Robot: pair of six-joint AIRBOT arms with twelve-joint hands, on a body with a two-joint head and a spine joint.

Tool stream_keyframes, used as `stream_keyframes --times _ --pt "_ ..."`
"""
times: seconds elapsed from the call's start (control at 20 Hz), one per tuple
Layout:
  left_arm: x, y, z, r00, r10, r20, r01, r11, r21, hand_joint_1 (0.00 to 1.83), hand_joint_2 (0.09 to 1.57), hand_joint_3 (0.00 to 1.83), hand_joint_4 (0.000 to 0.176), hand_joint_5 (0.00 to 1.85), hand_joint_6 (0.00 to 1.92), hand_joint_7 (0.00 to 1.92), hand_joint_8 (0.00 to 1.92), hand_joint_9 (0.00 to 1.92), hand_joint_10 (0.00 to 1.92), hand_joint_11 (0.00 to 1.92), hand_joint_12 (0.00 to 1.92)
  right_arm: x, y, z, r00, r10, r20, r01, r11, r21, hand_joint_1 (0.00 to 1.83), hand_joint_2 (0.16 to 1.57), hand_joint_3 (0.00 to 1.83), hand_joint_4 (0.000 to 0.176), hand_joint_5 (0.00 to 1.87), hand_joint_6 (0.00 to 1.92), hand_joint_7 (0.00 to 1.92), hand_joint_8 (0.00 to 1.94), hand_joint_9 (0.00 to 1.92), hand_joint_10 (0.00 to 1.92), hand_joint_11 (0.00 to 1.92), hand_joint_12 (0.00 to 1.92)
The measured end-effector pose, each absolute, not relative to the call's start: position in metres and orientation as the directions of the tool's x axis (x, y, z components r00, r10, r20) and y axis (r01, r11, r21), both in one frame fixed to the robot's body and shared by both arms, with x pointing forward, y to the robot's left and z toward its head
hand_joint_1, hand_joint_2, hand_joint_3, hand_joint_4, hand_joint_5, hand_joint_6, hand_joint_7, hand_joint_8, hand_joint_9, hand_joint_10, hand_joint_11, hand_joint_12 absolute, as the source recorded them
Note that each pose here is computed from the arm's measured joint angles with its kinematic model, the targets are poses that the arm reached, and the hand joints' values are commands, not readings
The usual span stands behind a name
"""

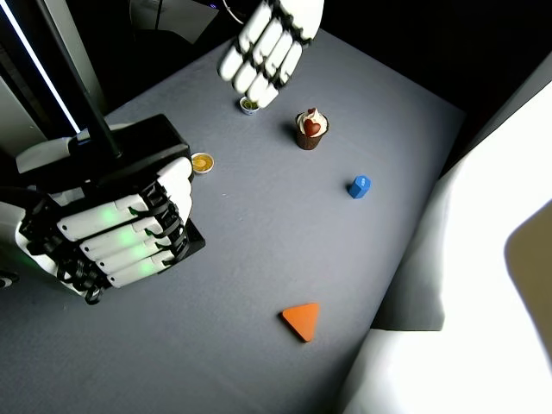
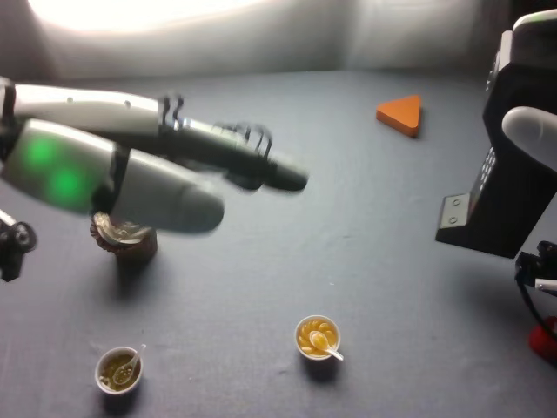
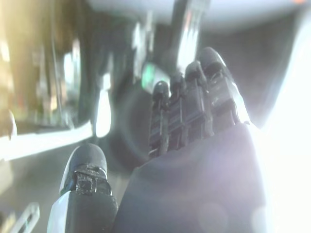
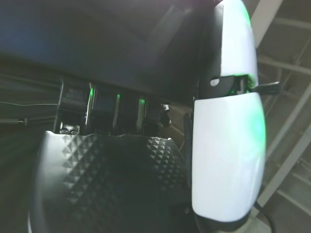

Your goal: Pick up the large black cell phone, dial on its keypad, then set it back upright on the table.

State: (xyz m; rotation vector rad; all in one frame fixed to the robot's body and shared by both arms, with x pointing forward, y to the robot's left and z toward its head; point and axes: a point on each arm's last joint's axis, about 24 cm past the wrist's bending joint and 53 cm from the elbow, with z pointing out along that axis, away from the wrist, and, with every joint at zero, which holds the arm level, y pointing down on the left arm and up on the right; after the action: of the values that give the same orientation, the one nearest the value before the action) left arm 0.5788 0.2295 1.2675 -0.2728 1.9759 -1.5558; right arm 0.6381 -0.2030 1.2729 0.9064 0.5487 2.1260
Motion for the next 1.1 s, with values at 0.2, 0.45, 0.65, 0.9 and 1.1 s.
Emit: stream_keyframes --times 0.2,0.45,0.65,0.9,1.1 --pt "0.572 0.218 1.264 -0.814 -0.517 -0.264 0.143 0.262 -0.954 0.0 1.21 0.0 0.0 0.2 0.0 0.16 0.0 0.14 0.0 0.0 0.53 0.641 -0.202 1.261 -0.465 0.784 0.412 -0.464 -0.612 0.641 1.38 1.12 0.0 0.0 0.93 0.85 0.86 1.16 0.99 1.22 1.02 1.11" --pt "0.57 0.212 1.267 -0.822 -0.543 -0.172 0.073 0.198 -0.977 0.0 1.21 0.0 0.0 0.21 0.0 0.19 0.01 0.16 0.01 0.0 0.66 0.643 -0.198 1.252 -0.472 0.791 0.39 -0.457 -0.597 0.659 1.38 1.13 0.0 0.0 0.91 0.83 0.87 1.16 0.98 1.26 1.05 1.09" --pt "0.57 0.213 1.263 -0.824 -0.561 -0.082 -0.011 0.16 -0.987 0.0 1.21 0.0 0.0 0.21 0.0 0.18 0.0 0.14 0.01 0.0 0.59 0.645 -0.201 1.25 -0.465 0.796 0.388 -0.462 -0.592 0.66 1.38 1.1 0.0 0.0 1.01 0.71 0.93 1.05 1.04 1.2 1.02 1.12" --pt "0.569 0.211 1.26 -0.822 -0.568 -0.04 -0.052 0.144 -0.988 0.0 1.21 0.0 0.0 0.23 0.0 0.2 0.0 0.16 0.0 0.0 0.6 0.646 -0.199 1.247 -0.469 0.792 0.391 -0.459 -0.597 0.658 1.38 1.12 0.0 0.0 0.94 0.82 0.88 1.13 0.97 1.26 1.0 1.13" --pt "0.565 0.208 1.254 -0.829 -0.557 -0.045 -0.053 0.159 -0.986 0.0 1.21 0.0 0.0 0.23 0.0 0.21 0.0 0.17 0.0 0.0 0.57 0.649 -0.199 1.245 -0.467 0.79 0.397 -0.458 -0.601 0.655 1.39 1.1 0.0 0.0 0.99 0.75 0.92 1.05 1.01 1.21 1.02 1.09"
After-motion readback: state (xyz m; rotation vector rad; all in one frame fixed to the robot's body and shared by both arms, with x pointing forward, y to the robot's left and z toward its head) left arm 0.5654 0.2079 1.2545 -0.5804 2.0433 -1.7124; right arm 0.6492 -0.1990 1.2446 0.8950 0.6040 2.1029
